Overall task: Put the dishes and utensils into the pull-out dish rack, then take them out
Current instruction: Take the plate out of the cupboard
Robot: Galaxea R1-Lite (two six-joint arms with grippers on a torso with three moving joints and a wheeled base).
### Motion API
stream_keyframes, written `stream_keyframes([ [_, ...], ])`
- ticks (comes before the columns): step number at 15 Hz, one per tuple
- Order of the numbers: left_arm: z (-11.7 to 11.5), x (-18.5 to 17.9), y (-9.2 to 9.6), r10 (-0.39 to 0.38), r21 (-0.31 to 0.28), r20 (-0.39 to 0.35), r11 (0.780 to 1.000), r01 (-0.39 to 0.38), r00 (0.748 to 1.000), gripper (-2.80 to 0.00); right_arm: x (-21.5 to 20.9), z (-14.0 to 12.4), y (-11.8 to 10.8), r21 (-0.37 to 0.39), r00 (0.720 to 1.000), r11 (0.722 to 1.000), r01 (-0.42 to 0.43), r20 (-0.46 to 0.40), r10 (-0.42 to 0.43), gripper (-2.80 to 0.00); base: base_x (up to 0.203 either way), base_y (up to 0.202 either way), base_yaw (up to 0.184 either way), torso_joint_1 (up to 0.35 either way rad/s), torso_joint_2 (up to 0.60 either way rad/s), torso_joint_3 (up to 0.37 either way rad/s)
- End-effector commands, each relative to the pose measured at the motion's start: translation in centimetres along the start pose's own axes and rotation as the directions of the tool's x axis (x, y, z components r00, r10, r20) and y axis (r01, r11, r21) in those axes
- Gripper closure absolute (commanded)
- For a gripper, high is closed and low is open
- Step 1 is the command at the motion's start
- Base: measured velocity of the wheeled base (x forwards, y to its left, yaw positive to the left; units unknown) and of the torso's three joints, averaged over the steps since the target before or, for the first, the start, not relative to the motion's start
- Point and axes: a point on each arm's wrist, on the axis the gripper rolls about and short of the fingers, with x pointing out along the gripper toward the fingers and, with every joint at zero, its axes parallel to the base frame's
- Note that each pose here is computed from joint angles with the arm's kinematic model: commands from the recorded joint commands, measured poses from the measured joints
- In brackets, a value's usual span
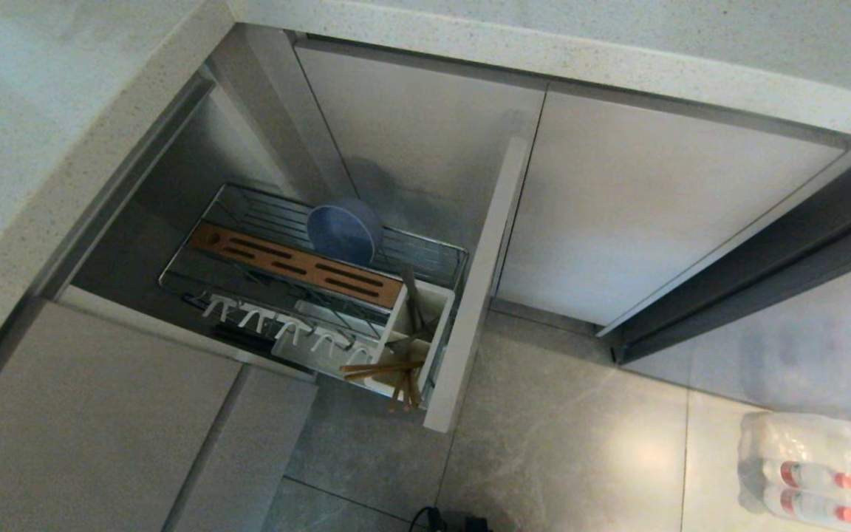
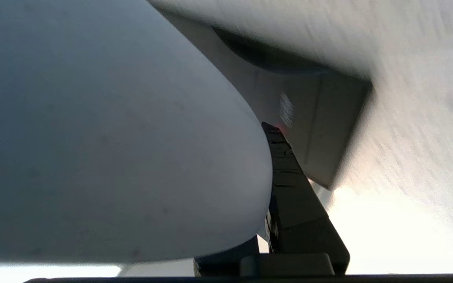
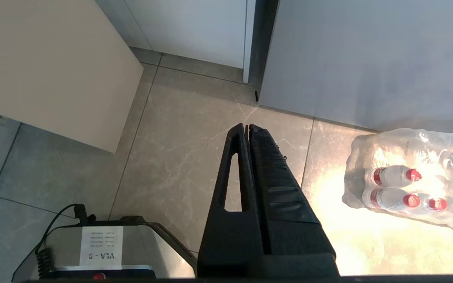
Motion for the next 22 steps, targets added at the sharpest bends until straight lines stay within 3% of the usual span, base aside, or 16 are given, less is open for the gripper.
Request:
stream_keyframes([
  [1,1.5,1.3,0.9,-0.033,0.041,0.003,0.999,0.033,0.999,0.0,0.0,0.0,0.0,0.0,1.0,1.0,0.0,-0.001,0.0,0.0,0.0,0.0,0.0,0.0,0.0,0.0],
  [5,5.3,2.6,0.8,-0.038,0.18,-0.029,0.983,0.042,0.999,0.0,0.0,0.0,0.0,0.0,1.0,1.0,0.0,-0.001,0.0,0.0,0.0,0.0,0.0,0.0,0.0,0.0],
  [7,6.2,3.4,0.4,-0.027,0.217,-0.063,0.975,0.04,0.998,0.0,0.0,0.0,0.0,0.0,1.0,1.0,0.0,-0.001,0.0,0.0,0.0,0.0,0.0,0.0,0.0,0.0],
  [22,7.1,3.7,0.4,-0.02,0.233,-0.054,0.972,0.032,0.998,0.0,0.0,0.0,0.0,0.0,1.0,1.0,0.0,0.0,0.0,0.0,0.0,0.0,0.0,0.0,0.0,0.0],
])
